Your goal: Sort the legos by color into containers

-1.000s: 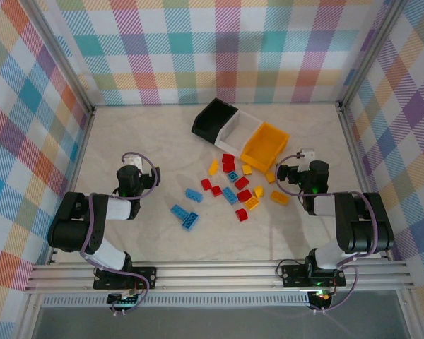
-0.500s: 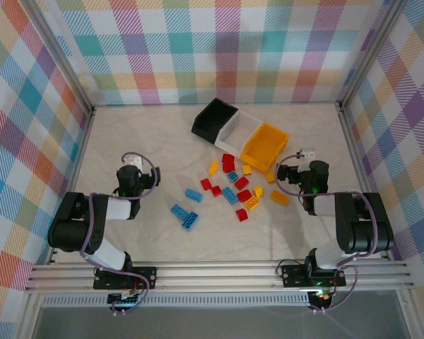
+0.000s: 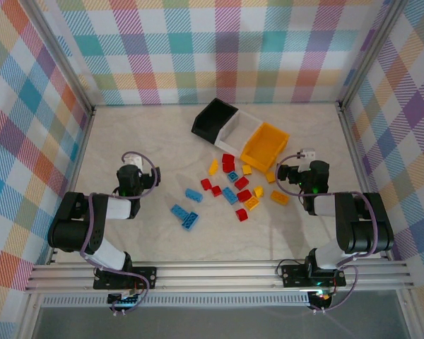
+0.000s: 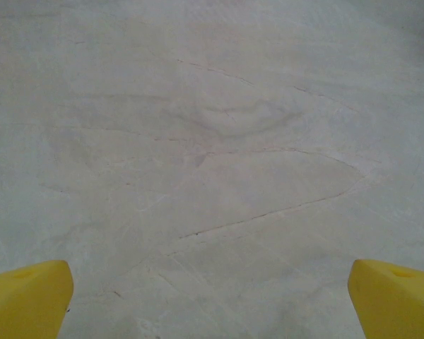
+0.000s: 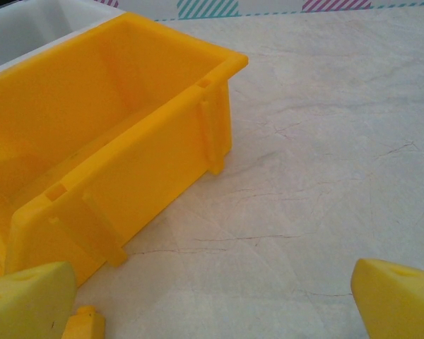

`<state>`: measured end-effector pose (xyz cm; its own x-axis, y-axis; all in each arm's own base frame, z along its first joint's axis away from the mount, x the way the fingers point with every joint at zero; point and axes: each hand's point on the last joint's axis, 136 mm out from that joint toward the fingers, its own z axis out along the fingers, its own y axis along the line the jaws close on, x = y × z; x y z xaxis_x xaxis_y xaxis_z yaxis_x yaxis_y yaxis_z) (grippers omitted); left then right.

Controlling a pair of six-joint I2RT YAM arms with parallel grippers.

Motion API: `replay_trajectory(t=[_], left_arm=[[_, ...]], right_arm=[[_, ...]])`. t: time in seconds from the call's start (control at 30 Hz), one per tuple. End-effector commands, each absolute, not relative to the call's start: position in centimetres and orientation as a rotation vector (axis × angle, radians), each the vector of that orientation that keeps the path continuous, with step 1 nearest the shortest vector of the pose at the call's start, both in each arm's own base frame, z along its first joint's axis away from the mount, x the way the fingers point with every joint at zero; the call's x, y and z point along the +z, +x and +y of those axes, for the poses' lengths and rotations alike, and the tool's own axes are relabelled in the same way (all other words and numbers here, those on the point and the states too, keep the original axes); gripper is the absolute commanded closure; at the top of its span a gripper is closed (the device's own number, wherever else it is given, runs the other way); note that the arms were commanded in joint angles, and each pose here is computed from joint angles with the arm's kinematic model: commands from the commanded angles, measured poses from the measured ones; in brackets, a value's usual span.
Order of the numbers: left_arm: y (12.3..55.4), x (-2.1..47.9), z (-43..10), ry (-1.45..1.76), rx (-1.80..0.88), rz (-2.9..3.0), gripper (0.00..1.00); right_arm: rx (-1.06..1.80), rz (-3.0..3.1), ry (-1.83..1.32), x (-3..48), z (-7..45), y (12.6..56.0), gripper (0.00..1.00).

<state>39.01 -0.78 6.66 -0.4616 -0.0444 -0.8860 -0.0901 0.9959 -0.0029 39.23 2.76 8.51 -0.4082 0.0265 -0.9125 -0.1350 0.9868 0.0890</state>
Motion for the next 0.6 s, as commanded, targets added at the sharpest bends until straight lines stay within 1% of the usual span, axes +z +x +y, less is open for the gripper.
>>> replay_trajectory(t=[0.0,0.13,0.27,0.4,0.57], left_arm=[[40.5,9.0,-0.4,-0.140,0.058,2.079,0.00],[40.7,10.4,-0.4,-0.157,0.055,2.126,0.00],[38.9,13.4,1.8,-0.397,0.086,2.072,0.00],[37.0,15.8,2.3,-0.608,0.043,2.133,0.00],[35.7,17.1,1.0,-0.673,-0.008,2.338,0.00]], right_arm=[[0.155,1.968,-0.017,9.7,1.9,40.0,0.00],[0.123,2.009,0.029,10.7,1.1,40.1,0.00],[0.110,2.054,0.115,12.9,0.4,40.1,0.00],[0.181,2.180,0.336,14.8,-0.2,40.2,0.00],[0.293,2.328,0.467,15.9,0.9,41.0,0.00]])
